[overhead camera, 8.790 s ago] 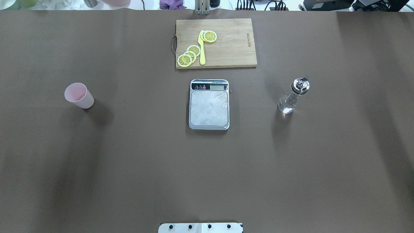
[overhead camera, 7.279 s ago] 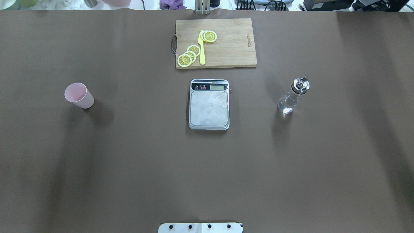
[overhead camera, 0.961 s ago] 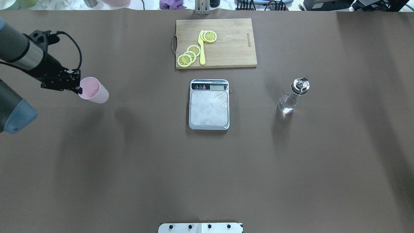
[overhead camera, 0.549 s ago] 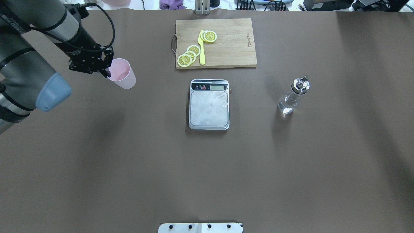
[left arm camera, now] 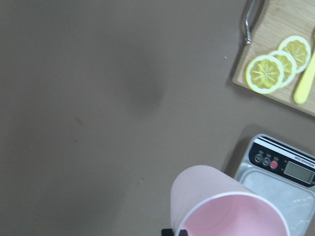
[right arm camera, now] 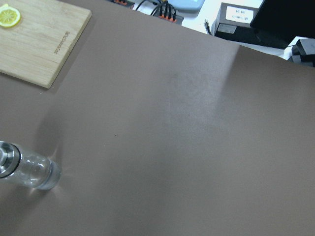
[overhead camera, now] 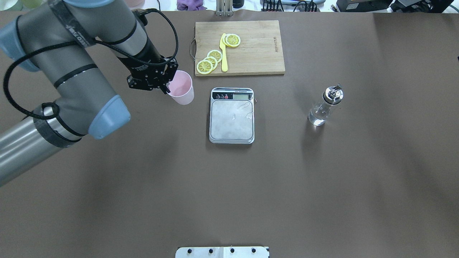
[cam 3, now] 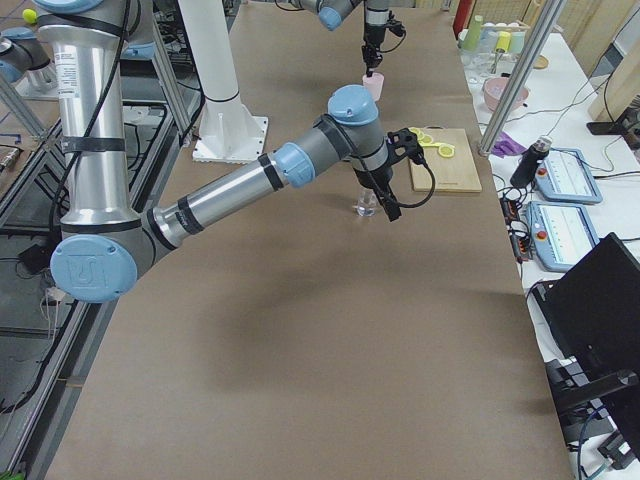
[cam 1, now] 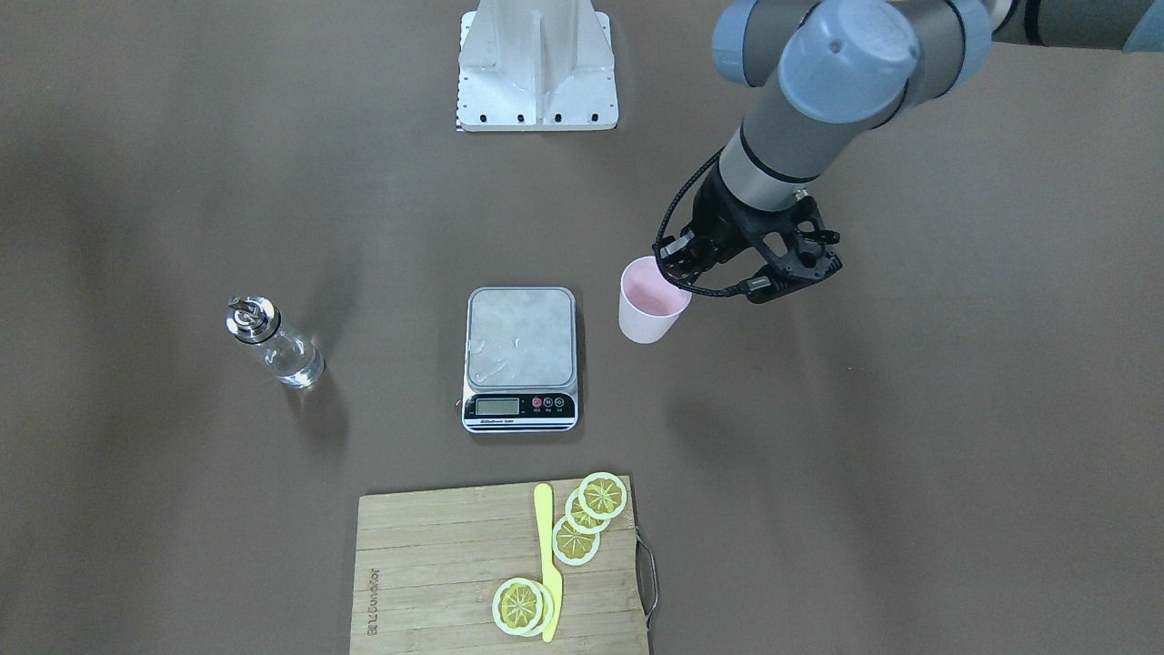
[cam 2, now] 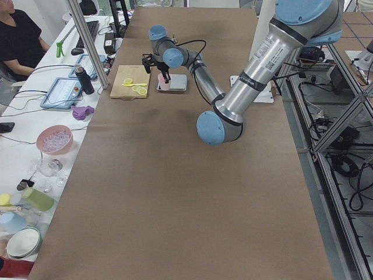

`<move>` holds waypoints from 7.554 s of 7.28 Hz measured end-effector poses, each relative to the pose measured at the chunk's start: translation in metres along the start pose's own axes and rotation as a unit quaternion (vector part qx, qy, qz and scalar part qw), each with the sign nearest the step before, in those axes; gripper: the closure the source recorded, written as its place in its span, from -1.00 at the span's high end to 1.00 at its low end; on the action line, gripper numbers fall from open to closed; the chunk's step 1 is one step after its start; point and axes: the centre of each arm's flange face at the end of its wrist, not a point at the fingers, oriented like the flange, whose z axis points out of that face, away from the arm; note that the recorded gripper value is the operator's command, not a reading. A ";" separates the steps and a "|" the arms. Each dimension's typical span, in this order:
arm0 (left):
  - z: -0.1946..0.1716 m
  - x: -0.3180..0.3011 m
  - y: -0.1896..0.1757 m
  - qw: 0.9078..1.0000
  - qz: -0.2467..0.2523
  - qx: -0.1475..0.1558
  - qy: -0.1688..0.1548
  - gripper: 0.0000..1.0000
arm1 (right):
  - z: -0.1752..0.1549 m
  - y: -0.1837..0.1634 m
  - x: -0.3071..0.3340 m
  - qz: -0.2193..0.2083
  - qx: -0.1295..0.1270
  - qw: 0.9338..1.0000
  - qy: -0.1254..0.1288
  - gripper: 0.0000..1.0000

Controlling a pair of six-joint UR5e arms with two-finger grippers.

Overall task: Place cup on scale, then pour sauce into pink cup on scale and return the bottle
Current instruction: 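Carry the pink cup with the left gripper onto the scale, then release the cup with the left gripper while the right gripper reaches for the bottle, then grasp the glass sauce bottle with the right gripper and lift it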

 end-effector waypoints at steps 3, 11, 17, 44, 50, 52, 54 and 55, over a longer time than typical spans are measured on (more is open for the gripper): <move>0.022 0.054 0.024 1.000 -0.025 0.003 -0.005 -1.00 | 0.033 0.050 -0.021 0.008 0.083 0.996 -0.031 0.98; 0.109 0.105 0.068 0.999 -0.035 0.014 -0.031 -1.00 | 0.093 0.089 -0.104 -0.009 0.140 0.989 -0.037 0.99; 0.098 0.106 0.071 0.999 -0.021 0.024 -0.012 0.97 | 0.092 0.083 -0.123 -0.004 0.147 0.988 -0.053 0.99; -0.026 -0.172 -0.110 0.967 0.211 0.105 -0.094 0.97 | 0.272 0.097 -0.249 -0.048 0.316 0.947 0.020 0.96; -0.029 -0.172 -0.112 0.967 0.210 0.107 -0.094 0.97 | 0.308 0.115 -0.228 -0.035 0.325 0.945 -0.005 -0.57; -0.029 -0.172 -0.111 0.968 0.209 0.106 -0.094 0.97 | 0.309 0.110 -0.224 -0.032 0.330 0.943 -0.013 -0.68; -0.028 -0.173 -0.111 0.968 0.208 0.105 -0.095 0.97 | 0.292 0.075 -0.219 -0.028 0.332 0.943 -0.024 -0.69; -0.028 -0.173 -0.111 0.968 0.208 0.105 -0.095 0.97 | 0.278 0.058 -0.221 -0.028 0.329 0.943 -0.025 -0.69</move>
